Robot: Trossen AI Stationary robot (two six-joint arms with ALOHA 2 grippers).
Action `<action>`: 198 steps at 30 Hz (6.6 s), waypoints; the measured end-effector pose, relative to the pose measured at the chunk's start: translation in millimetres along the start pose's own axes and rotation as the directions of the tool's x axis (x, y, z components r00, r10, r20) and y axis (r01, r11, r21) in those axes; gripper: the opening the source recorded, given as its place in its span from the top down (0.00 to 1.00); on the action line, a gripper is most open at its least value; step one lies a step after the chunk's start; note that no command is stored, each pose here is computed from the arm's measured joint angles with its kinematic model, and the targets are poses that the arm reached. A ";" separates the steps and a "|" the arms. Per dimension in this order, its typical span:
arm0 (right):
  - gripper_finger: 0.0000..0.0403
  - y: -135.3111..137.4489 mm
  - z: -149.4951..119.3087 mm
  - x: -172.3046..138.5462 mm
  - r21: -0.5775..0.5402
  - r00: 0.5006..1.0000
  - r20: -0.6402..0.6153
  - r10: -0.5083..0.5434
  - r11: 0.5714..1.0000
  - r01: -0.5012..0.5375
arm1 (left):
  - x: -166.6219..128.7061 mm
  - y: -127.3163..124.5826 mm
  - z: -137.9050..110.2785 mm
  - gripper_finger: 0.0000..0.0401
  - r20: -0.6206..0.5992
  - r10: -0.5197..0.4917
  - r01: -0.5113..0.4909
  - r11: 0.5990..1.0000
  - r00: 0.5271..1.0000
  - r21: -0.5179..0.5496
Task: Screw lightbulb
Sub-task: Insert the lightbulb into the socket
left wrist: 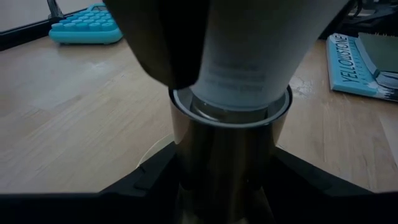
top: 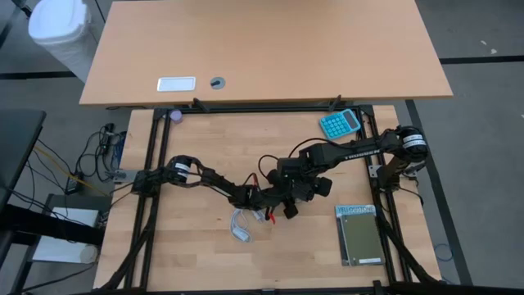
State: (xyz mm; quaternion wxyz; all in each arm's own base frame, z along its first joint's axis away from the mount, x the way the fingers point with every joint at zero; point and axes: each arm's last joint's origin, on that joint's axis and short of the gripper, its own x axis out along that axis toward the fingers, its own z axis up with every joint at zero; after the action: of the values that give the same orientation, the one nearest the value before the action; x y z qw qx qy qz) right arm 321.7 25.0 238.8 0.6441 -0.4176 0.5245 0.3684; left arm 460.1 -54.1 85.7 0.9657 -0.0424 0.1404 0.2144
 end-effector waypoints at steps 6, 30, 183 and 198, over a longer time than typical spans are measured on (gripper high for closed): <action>0.24 -0.3 -0.2 0.1 -0.001 1.000 0.000 -0.003 1.000 0.003 | 0.0 0.0 0.0 0.49 0.000 0.000 0.000 1.000 1.000 0.001; 0.34 -1.3 -0.4 0.4 0.004 1.000 -0.016 -0.018 1.000 0.018 | 0.2 -0.1 0.1 0.49 -0.002 -0.006 0.006 1.000 1.000 0.008; 0.25 0.9 5.8 -0.3 -0.123 0.991 -0.108 -0.079 0.990 0.066 | 0.0 1.0 -1.5 0.49 -0.017 0.020 -0.020 1.000 1.000 0.015; 0.27 0.4 6.1 0.0 -0.039 0.993 -0.092 -0.077 0.997 0.074 | 0.1 1.0 -1.6 0.49 -0.017 0.021 -0.021 1.000 1.000 0.011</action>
State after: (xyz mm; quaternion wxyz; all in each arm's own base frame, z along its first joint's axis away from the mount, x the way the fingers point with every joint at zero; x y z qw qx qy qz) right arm 323.6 30.9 239.4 0.6248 -0.4651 0.5314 0.3331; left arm 459.3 -53.4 84.1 0.9623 -0.0374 0.1504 0.2234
